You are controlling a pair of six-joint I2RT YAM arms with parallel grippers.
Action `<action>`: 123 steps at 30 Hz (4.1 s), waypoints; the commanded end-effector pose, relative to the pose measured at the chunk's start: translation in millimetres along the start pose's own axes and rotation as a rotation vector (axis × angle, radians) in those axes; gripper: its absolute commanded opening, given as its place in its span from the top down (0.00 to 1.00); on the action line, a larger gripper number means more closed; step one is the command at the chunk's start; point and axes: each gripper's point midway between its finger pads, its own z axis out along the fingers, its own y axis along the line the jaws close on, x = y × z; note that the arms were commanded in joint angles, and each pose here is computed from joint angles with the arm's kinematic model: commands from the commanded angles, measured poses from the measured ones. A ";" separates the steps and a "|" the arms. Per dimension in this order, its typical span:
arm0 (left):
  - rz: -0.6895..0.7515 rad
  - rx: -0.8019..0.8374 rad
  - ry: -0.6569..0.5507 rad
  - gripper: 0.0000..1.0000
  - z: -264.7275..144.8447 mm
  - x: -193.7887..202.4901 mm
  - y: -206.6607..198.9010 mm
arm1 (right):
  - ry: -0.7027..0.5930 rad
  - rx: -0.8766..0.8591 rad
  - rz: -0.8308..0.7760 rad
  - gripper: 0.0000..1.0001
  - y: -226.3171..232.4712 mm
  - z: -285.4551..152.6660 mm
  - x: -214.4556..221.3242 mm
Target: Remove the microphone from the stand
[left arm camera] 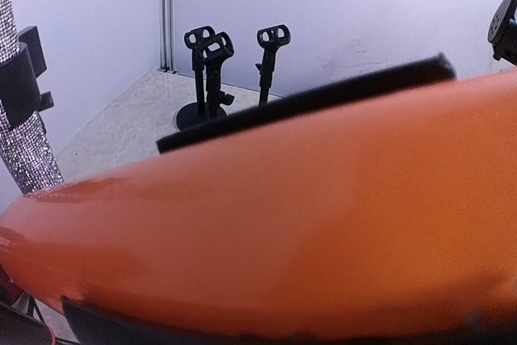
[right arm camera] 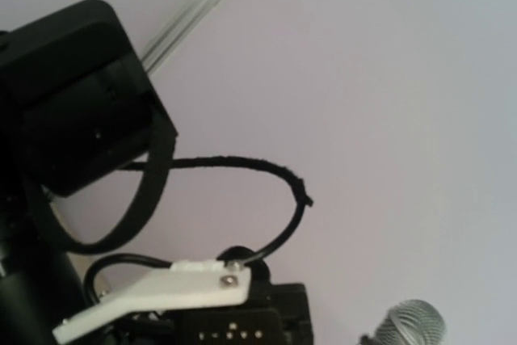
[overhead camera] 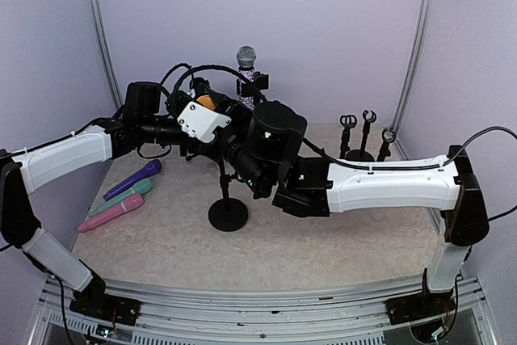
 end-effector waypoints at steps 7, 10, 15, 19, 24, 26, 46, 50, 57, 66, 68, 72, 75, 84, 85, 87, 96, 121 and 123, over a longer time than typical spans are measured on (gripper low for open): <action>-0.017 -0.273 0.122 0.98 5.4 37.2 67.9 | -0.302 0.167 0.238 1.00 -92.8 -82.9 -114.8; -0.017 -0.275 0.130 0.99 8.0 39.9 67.1 | -0.317 0.171 0.248 1.00 -98.3 -90.8 -121.3; -0.016 -0.245 0.143 0.99 14.1 45.2 58.9 | -0.333 0.174 0.246 1.00 -101.3 -100.8 -132.2; -0.013 -0.226 0.154 0.99 18.2 48.1 55.5 | -0.343 0.173 0.244 1.00 -103.2 -107.9 -139.4; -0.020 -0.219 0.163 0.99 22.0 50.8 55.1 | -0.352 0.172 0.242 1.00 -104.3 -114.4 -144.9; -0.021 -0.217 0.167 0.99 23.5 52.6 55.1 | -0.355 0.174 0.239 1.00 -104.8 -116.4 -146.8; 0.045 -0.061 0.189 0.02 20.2 37.2 12.4 | -0.317 0.149 0.255 1.00 -106.7 -121.0 -157.2; 0.116 -0.085 0.199 0.01 -25.4 29.6 -0.2 | -0.255 0.065 0.355 1.00 -103.3 -115.9 -143.9; 0.253 -0.061 0.237 0.01 -115.3 38.2 -39.1 | -0.115 -0.199 0.632 1.00 -60.8 -81.5 -94.7; 0.308 0.028 0.278 0.02 -141.2 42.4 -85.8 | -0.020 -0.450 0.808 1.00 25.3 -43.9 -56.3; 0.297 0.023 0.277 0.07 -140.4 41.6 -85.2 | -0.024 -0.471 0.831 1.00 34.4 -39.2 -53.8; 0.284 0.010 0.262 0.16 -138.1 39.1 -81.1 | -0.056 -0.517 0.885 1.00 47.6 -32.3 -55.3; 0.275 0.040 0.253 0.20 -137.1 37.2 -87.2 | -0.059 -0.525 0.893 1.00 55.3 -26.3 -54.1; 0.271 0.087 0.253 0.45 -130.1 36.2 -97.0 | -0.060 -0.552 0.936 1.00 72.1 -12.5 -43.4; 0.271 0.081 0.254 0.51 -129.4 35.9 -95.4 | -0.062 -0.551 0.936 1.00 72.3 -11.8 -43.5; 0.274 0.060 0.260 0.62 -128.4 35.7 -89.9 | -0.064 -0.549 0.930 1.00 71.3 -11.4 -43.2; 0.244 -0.208 0.480 0.86 -146.2 118.9 -22.7 | -0.044 -0.494 0.934 0.16 20.4 -40.7 -32.2; 0.226 -0.697 0.983 0.77 -211.5 306.7 66.3 | 0.630 -0.517 1.456 0.35 30.5 -80.1 208.5; 0.230 -0.707 1.002 0.69 -214.0 310.6 67.3 | 0.653 -0.557 1.503 0.34 38.4 -74.5 217.0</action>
